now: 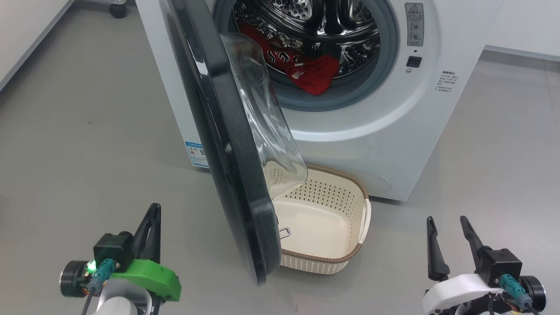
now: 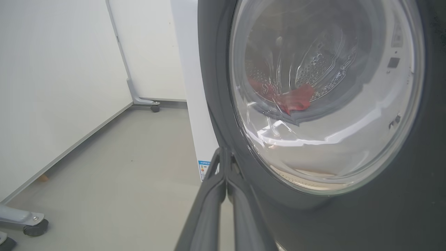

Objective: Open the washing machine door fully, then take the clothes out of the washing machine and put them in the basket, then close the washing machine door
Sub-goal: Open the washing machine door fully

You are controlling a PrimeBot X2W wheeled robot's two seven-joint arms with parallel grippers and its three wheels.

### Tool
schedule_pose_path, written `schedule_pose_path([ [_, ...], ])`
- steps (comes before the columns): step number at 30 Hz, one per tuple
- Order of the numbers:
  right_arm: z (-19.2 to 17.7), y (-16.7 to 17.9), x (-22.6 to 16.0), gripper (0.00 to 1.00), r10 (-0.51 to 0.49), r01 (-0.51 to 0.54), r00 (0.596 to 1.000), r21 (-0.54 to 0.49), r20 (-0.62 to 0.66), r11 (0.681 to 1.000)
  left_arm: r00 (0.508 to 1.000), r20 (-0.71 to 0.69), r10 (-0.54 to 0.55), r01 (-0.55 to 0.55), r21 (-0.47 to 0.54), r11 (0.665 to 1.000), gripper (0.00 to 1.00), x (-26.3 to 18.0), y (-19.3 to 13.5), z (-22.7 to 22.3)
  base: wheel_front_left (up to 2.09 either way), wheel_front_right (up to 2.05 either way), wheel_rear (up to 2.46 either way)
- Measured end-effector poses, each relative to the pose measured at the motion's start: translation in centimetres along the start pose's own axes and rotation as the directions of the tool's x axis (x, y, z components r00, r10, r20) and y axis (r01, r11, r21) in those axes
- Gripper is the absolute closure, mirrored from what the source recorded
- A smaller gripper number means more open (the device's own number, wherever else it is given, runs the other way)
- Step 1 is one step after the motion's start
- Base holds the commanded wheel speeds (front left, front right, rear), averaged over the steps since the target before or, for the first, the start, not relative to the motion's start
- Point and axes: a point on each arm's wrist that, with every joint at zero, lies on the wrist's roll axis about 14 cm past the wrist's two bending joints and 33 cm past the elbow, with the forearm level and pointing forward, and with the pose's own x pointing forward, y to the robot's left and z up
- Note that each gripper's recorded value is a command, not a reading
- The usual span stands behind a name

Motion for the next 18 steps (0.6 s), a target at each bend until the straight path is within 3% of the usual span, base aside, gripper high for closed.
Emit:
schedule_pose_path([
  [6, 0.0, 0.2, 0.1, 0.00, 0.004, -0.004, 1.000, -0.003, 0.002, 1.000, 0.998, 0.051, 0.041, -0.041, 0.001, 0.999, 1.00, 0.3, 0.9, 1.6, 0.00, 0.00, 0.00],
  [11, 0.1, 0.2, 0.1, 0.00, 0.005, -0.005, 1.000, -0.008, 0.004, 1.000, 0.983, 0.177, 0.045, -0.051, 0.029, 0.998, 1.00, 1.0, 1.0, 5.8, 0.00, 0.00, 0.00],
  [15, 0.0, 0.2, 0.1, 0.00, 0.004, -0.004, 1.000, -0.010, 0.003, 1.000, 0.949, 0.314, 0.028, -0.044, 0.043, 0.998, 1.00, 1.6, 0.4, 10.6, 0.00, 0.00, 0.00],
  [18, 0.0, 0.0, -0.1, 0.00, -0.003, 0.003, 1.000, -0.010, 0.000, 1.000, 0.882, 0.471, -0.013, -0.012, 0.051, 0.999, 1.00, 1.5, -1.0, 16.5, 0.00, 0.00, 0.00],
])
